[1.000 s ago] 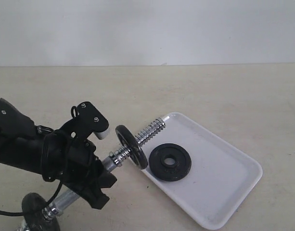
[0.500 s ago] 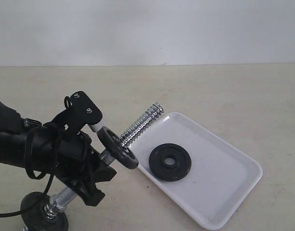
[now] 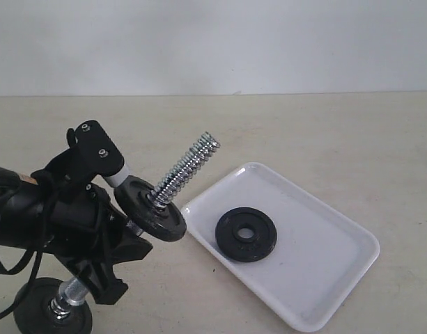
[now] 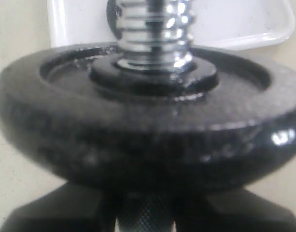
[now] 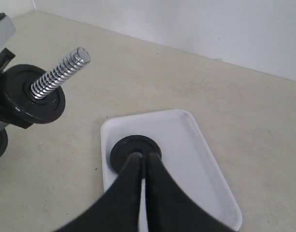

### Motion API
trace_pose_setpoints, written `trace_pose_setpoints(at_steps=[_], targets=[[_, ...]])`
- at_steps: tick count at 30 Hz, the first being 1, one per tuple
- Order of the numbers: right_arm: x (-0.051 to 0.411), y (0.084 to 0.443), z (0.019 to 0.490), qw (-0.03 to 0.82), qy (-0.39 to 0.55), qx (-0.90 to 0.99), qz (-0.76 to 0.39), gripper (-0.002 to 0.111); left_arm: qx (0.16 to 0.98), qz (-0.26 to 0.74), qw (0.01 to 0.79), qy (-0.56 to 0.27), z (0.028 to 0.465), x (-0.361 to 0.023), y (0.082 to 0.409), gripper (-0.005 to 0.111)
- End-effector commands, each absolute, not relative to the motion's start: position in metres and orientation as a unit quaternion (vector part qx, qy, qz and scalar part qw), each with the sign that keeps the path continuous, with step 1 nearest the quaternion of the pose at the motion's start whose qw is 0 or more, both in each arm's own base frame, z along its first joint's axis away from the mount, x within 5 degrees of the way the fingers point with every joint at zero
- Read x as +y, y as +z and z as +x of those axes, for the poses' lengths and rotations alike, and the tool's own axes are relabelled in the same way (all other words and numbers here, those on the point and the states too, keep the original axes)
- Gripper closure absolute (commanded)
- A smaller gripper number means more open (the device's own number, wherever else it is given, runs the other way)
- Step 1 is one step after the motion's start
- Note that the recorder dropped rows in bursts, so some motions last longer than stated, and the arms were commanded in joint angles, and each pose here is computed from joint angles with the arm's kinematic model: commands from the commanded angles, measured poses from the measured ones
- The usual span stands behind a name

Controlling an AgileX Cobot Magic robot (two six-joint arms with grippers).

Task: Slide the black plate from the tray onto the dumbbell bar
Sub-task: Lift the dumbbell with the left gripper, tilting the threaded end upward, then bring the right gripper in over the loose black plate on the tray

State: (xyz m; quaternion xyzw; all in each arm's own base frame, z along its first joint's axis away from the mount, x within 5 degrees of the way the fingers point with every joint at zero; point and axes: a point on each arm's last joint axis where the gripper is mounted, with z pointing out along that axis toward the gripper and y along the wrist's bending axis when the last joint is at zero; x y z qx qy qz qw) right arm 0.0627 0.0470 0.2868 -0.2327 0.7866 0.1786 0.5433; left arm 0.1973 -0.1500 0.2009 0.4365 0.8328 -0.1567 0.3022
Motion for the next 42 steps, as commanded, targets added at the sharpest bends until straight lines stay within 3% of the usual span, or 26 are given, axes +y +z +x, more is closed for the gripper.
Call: trace_pose_setpoints(at_steps=[1, 15, 31, 36, 42], targets=[[0.053, 0.296, 0.076, 0.515, 0.190, 0.799, -0.245, 0.107, 0.824, 0.409, 0.360, -0.155, 0.200, -0.148, 0.227, 0.102], [0.068, 0.334, 0.117, 0.434, 0.196, 0.821, -0.316, 0.107, 0.822, 0.407, 0.365, -0.156, 0.199, -0.148, 0.230, 0.102], [0.066, 0.299, 0.149, 0.316, 0.131, 0.853, -0.396, 0.107, 0.822, 0.407, 0.365, -0.156, 0.199, -0.148, 0.230, 0.102], [0.067, 0.296, 0.151, 0.292, 0.156, 0.877, -0.347, 0.107, 0.823, 0.406, 0.365, -0.157, 0.199, -0.148, 0.230, 0.102], [0.070, 0.298, 0.151, 0.260, 0.225, 0.925, -0.161, 0.107, 0.825, 0.400, 0.366, -0.158, 0.200, -0.148, 0.230, 0.102]])
